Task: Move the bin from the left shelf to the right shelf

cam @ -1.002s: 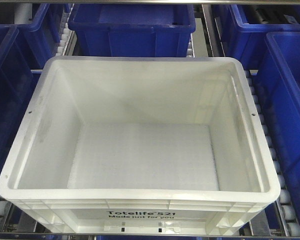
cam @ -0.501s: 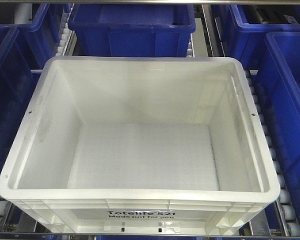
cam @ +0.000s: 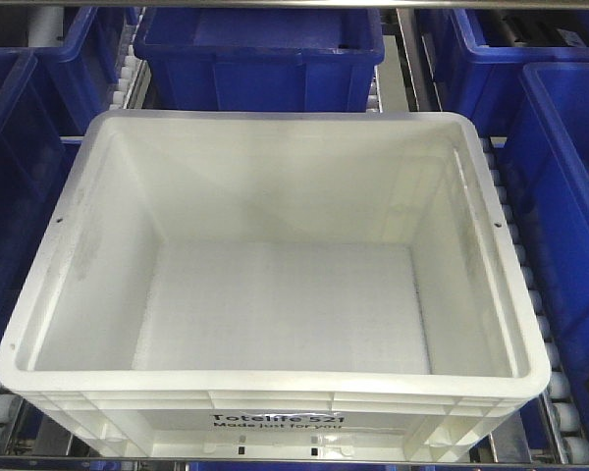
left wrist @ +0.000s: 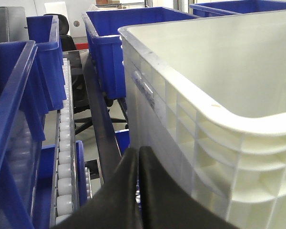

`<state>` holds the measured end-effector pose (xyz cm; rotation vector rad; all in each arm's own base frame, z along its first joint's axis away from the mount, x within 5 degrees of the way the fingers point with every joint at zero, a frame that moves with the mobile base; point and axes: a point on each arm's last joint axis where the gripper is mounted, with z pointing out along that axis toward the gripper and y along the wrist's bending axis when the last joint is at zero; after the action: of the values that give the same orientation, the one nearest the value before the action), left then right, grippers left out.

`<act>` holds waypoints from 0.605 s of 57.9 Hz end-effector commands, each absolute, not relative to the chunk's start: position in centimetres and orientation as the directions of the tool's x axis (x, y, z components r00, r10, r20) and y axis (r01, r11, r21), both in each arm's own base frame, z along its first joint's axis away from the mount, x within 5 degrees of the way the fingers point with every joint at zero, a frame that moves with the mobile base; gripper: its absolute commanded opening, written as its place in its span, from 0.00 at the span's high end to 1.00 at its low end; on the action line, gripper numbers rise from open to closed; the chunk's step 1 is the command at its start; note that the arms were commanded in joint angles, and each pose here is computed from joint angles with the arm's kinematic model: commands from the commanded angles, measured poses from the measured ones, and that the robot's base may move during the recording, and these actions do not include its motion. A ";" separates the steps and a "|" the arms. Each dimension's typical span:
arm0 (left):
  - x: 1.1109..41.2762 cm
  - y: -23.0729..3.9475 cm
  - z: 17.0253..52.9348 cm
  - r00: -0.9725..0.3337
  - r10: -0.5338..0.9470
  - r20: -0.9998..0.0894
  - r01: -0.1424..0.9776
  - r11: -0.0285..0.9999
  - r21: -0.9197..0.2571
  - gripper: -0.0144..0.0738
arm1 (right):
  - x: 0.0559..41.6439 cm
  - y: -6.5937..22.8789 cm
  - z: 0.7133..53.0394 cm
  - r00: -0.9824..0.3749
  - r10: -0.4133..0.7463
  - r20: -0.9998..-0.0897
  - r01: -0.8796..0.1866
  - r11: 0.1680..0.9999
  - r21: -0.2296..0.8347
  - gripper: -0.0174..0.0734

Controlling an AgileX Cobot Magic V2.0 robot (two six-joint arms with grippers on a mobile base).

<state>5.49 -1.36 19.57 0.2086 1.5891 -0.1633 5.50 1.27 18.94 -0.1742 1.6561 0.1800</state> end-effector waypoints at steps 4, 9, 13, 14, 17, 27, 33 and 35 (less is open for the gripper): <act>5.5 -1.3 19.7 0.041 0.011 -0.999 0.230 0.973 0.020 0.84 | 5.5 1.3 19.0 -0.034 0.002 -0.999 -0.219 0.976 0.009 0.82; 5.5 -1.3 19.7 0.041 0.011 -0.999 0.230 0.973 0.020 0.84 | 5.5 1.3 19.0 -0.034 0.002 -0.999 -0.219 0.976 0.009 0.82; 5.5 -1.3 19.7 0.041 0.011 -0.999 0.230 0.973 0.020 0.84 | 5.5 1.3 19.0 -0.034 0.002 -0.999 -0.219 0.976 0.009 0.82; 5.5 -1.3 19.7 0.041 0.011 -0.999 0.230 0.973 0.020 0.84 | 5.5 1.3 19.0 -0.034 0.002 -0.999 -0.219 0.976 0.009 0.82; 5.5 -1.3 19.7 0.041 0.011 -0.999 0.230 0.973 0.020 0.84 | 5.5 1.3 19.0 -0.034 0.002 -0.999 -0.219 0.976 0.009 0.82; 5.5 -1.3 19.7 0.041 0.011 -0.999 0.230 0.973 0.020 0.84 | 5.5 1.3 19.0 -0.034 0.002 -0.999 -0.219 0.976 0.009 0.82; 5.5 -1.3 19.7 0.041 0.011 -0.999 0.230 0.973 0.020 0.84 | 5.5 1.3 19.0 -0.034 0.002 -0.999 -0.219 0.976 0.009 0.82; 5.5 -1.3 19.7 0.041 0.011 -0.999 0.230 0.973 0.020 0.84 | 5.5 1.3 19.0 -0.034 0.002 -0.999 -0.219 0.976 0.009 0.82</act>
<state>5.49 -1.36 19.57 0.2091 1.5890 -0.1628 5.50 1.27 18.88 -0.1750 1.6627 0.1797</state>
